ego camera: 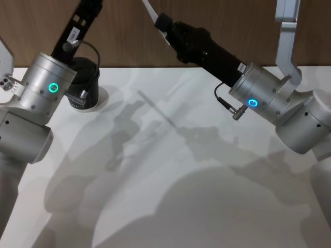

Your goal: Pick up the straw with one hand, pass it to the other hand, and insert it into the cup.

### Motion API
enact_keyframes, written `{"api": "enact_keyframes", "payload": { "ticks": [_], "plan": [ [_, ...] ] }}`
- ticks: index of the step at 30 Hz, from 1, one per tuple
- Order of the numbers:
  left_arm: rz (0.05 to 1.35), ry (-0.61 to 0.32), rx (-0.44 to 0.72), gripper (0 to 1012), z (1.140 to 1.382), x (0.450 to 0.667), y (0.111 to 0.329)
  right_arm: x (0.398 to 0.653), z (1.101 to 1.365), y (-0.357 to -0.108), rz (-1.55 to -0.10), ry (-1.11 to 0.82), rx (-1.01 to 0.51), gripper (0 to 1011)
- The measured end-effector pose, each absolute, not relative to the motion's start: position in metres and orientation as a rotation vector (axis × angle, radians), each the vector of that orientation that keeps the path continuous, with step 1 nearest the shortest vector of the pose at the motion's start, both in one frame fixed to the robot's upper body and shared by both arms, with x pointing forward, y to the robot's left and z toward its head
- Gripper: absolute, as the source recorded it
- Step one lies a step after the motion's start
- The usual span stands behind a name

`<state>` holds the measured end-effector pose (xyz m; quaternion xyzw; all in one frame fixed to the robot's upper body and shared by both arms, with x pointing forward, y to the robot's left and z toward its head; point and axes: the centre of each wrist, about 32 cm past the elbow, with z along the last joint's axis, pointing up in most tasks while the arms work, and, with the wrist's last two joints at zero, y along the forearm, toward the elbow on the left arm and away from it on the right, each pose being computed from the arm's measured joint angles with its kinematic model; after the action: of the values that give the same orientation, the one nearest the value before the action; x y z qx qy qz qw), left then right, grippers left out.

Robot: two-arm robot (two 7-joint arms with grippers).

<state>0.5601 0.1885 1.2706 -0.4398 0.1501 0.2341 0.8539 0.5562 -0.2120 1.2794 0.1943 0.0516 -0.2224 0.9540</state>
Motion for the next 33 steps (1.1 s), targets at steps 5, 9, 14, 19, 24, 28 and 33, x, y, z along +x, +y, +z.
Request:
{"api": "enact_keyframes", "payload": {
  "ticks": [5,9,14,19,24,28,33],
  "plan": [
    [0.465,0.344,-0.942,1003,1.273,0.566,0.184,0.556,1.279,-0.212,-0.452,0.105,0.395,3],
    [0.446,0.363,-0.947,1003,1.274,0.570,0.181,0.556,1.279,-0.212,-0.452,0.105,0.395,3],
    [0.419,0.381,-0.949,1003,1.277,0.577,0.176,0.556,1.279,-0.212,-0.452,0.105,0.395,3],
    [0.405,0.387,-0.948,1003,1.278,0.581,0.173,0.556,1.279,-0.212,-0.452,0.105,0.395,3],
    [0.395,0.391,-0.948,1003,1.280,0.584,0.171,0.556,1.279,-0.212,-0.452,0.105,0.395,3],
    [0.388,0.393,-0.950,1003,1.281,0.588,0.170,0.556,1.279,-0.212,-0.452,0.105,0.395,3],
    [0.381,0.392,-0.951,927,1.283,0.590,0.168,0.556,1.279,-0.212,-0.452,0.105,0.395,3]
  ]
}}
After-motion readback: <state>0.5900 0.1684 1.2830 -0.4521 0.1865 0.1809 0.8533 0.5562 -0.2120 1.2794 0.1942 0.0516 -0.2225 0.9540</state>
